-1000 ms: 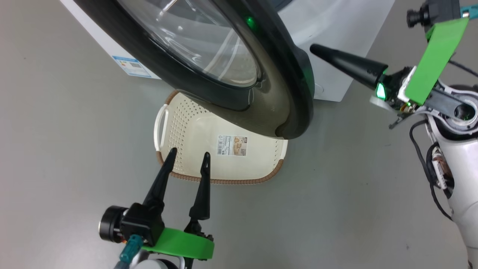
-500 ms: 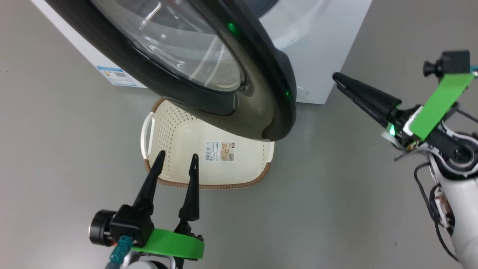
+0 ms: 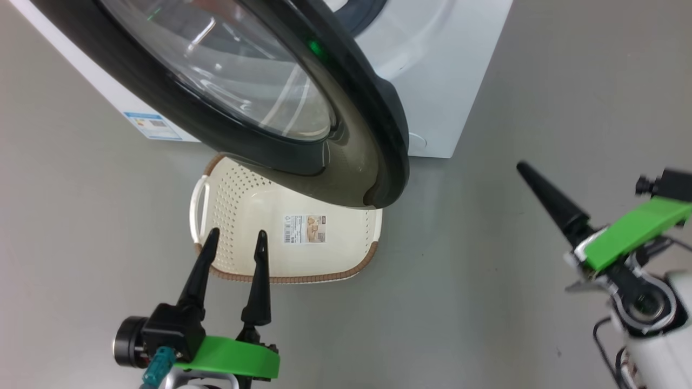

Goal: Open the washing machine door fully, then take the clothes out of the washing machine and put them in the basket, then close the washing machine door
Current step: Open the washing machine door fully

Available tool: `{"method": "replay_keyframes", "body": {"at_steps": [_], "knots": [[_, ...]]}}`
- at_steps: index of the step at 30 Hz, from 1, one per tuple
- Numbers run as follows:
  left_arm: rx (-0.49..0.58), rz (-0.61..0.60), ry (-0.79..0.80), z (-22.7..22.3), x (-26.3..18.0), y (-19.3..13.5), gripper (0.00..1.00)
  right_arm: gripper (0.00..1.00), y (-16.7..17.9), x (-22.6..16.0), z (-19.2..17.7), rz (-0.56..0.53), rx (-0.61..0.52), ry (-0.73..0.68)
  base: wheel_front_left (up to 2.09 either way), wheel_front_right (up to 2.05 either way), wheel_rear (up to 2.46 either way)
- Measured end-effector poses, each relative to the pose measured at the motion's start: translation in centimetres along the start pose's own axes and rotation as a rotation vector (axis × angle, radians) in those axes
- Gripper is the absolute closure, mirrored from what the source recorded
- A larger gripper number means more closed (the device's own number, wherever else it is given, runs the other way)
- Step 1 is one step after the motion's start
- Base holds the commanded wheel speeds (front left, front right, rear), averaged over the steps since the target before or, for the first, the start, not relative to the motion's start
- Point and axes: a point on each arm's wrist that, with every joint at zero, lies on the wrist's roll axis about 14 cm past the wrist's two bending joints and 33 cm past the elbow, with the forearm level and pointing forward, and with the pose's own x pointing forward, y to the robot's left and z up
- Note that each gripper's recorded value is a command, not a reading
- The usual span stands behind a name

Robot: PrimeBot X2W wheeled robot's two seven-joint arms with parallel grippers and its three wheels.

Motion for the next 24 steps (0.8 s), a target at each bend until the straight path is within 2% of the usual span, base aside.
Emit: {"method": "replay_keyframes", "body": {"at_steps": [5, 9, 14, 17, 24], "knots": [[-0.006, -0.012, -0.002, 0.1, -0.1, -0.3, 0.0, 0.0, -2.1, -1.6, -0.5, -0.076, -0.085, -0.055, 0.0, 0.0, 0.0], [0.0, -0.016, -0.008, 0.3, 0.0, -0.4, 0.0, 0.0, -3.1, -2.7, -0.2, -0.112, -0.21, -0.121, 0.0, 0.0, 0.0], [0.003, -0.01, -0.014, 0.5, -0.1, -0.2, 0.0, 0.0, -3.2, -3.6, -0.5, -0.099, -0.448, -0.184, 0.0, 0.0, 0.0], [0.006, -0.005, -0.015, 0.5, -0.2, 0.0, 0.0, 0.0, -3.8, -4.1, -0.5, -0.114, -0.507, -0.183, 0.0, 0.0, 0.0], [0.009, 0.003, -0.004, 0.2, -0.6, 0.2, 0.0, 0.0, -2.6, -5.1, 3.9, -0.136, -0.637, -0.365, 0.0, 0.0, 0.0]]}}
